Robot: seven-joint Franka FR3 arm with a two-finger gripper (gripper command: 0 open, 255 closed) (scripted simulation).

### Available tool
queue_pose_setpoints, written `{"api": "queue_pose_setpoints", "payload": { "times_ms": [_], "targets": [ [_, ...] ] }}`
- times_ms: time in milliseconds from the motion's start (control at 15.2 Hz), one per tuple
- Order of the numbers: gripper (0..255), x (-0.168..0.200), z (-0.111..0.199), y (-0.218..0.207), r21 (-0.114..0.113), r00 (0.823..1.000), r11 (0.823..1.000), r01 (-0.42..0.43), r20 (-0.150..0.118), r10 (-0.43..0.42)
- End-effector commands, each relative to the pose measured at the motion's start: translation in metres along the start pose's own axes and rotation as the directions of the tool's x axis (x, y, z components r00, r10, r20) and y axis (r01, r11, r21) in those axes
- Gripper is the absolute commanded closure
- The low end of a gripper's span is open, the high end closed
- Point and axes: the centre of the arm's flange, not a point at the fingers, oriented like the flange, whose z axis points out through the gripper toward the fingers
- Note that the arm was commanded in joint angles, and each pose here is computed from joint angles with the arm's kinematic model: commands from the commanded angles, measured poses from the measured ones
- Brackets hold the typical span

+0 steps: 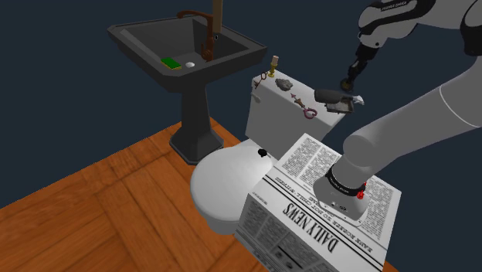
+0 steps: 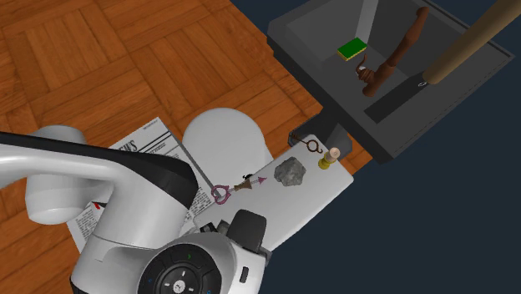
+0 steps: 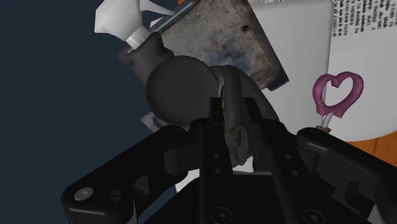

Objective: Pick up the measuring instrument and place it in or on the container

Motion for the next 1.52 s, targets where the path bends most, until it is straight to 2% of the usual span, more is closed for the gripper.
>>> {"api": "queue_pose_setpoints", "payload": {
  "times_ms": [0, 396, 924, 990, 1320, 1452],
  "targets": [
    [255, 0.001, 0.011, 0.001, 0.000, 1.000, 1.000, 0.000, 0.000, 0.000],
    [255, 0.003, 0.047, 0.002, 0.000, 1.000, 1.000, 0.000, 0.000, 0.000],
    [255, 0.003, 0.047, 0.002, 0.000, 1.000, 1.000, 0.000, 0.000, 0.000],
    [0, 0.003, 0.047, 0.002, 0.000, 1.000, 1.000, 0.000, -0.001, 0.000],
    [0, 0.003, 0.047, 0.002, 0.000, 1.000, 1.000, 0.000, 0.000, 0.000],
    [0, 0.003, 0.021, 0.002, 0.000, 1.000, 1.000, 0.000, 0.000, 0.000]
  ]
}}
